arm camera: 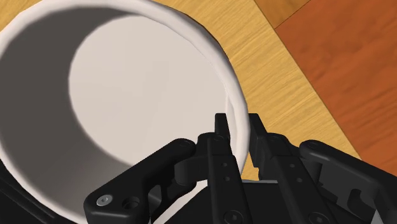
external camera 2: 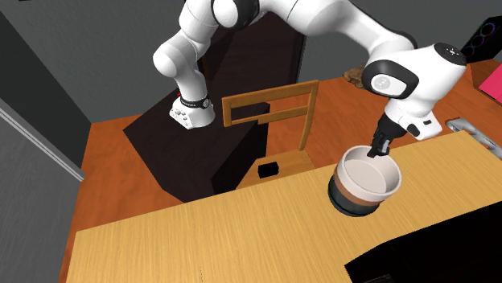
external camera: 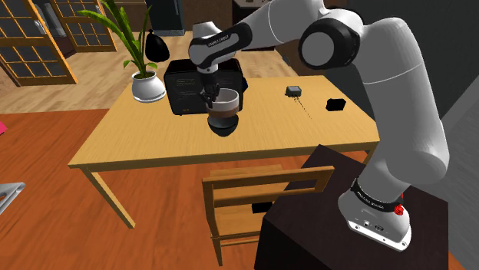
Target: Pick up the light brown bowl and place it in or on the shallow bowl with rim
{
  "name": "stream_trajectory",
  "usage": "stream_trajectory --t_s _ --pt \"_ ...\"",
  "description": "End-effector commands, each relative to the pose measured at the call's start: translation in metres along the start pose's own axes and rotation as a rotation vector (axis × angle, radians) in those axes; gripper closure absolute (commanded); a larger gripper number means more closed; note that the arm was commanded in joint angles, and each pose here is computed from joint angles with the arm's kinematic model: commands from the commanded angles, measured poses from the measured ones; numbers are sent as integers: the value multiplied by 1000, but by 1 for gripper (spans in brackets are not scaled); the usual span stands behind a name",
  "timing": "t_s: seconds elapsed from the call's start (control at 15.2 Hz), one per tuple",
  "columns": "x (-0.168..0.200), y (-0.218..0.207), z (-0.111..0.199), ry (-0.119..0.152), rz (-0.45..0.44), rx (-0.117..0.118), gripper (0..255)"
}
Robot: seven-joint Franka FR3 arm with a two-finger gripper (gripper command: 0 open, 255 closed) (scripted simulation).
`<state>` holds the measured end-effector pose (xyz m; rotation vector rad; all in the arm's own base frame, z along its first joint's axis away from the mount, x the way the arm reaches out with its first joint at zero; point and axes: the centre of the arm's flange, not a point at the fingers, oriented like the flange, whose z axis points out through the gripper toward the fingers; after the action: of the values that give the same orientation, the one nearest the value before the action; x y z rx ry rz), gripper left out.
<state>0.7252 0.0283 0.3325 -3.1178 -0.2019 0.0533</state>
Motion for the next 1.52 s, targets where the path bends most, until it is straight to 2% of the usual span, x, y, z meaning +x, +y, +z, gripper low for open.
stream_trajectory --t_s 0.0,0.59,1.12,1.19,1.45 --pt "0 0 10 1 0 0 255" --pt "2 1 58 1 0 0 255" --pt "2 1 58 1 0 0 255" --pt "2 1 59 1 0 0 0" --pt "2 1 59 1 0 0 0"
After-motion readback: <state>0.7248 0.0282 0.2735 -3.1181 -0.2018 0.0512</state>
